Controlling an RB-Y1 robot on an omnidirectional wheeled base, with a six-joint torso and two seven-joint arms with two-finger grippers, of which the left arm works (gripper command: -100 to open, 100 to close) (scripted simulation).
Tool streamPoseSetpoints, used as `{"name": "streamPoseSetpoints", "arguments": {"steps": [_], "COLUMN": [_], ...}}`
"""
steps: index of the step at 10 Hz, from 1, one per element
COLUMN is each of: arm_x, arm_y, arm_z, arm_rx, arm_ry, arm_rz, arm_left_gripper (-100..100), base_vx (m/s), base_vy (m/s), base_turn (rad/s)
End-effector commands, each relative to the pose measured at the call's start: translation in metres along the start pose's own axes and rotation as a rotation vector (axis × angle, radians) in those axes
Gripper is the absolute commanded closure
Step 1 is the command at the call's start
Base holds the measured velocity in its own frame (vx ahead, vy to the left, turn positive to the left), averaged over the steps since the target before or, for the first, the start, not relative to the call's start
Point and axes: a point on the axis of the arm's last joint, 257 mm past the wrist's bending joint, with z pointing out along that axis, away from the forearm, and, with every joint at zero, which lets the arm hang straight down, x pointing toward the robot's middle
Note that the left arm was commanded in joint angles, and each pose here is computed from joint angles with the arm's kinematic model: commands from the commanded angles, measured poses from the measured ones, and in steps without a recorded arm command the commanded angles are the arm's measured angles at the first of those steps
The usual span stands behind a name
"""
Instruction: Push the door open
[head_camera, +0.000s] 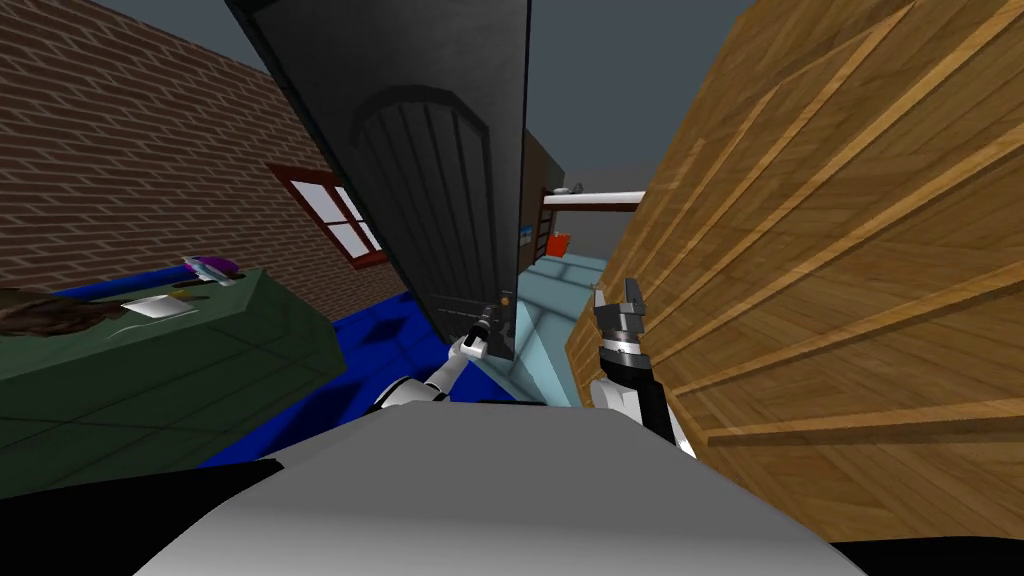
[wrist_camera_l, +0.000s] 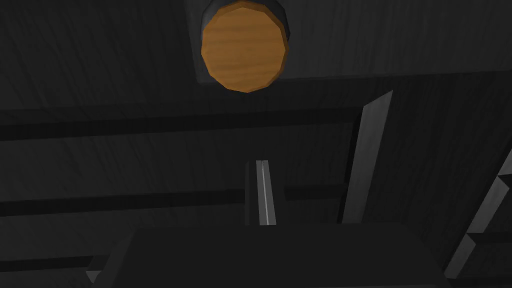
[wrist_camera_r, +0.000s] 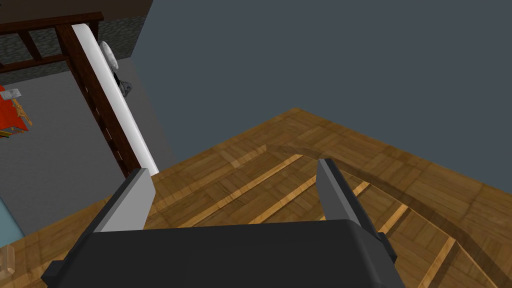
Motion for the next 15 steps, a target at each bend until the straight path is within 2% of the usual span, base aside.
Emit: {"name": "streamPoseSetpoints", "arguments": {"steps": [1,4,5,10,15], "arm_x": [0.004,0.018,0.014,0.001,0.004], "arm_y": [0.001,0.002,0.002,0.003,0.003], "arm_z": [0.0001,0.0005,0.0001,-0.0022,-0.0035], "arm_rx": [-0.003,-0.008,-0.007,-0.002,0.006], "arm_ry": [0.003,0.013,0.011,-0.006,-0.012], "arm_rz": [-0.009,-0.040,-0.033,-0.019,-0.029], "arm_left_gripper": [-100,-100,-100,-100,-100], "base_vx": [-0.220,-0.230,-0.094,0.166,0.198], "base_vy": [-0.008,0.003,0.006,-0.058,-0.050], "base_turn": [0.018,0.021,-0.001,-0.022,-0.022]}}
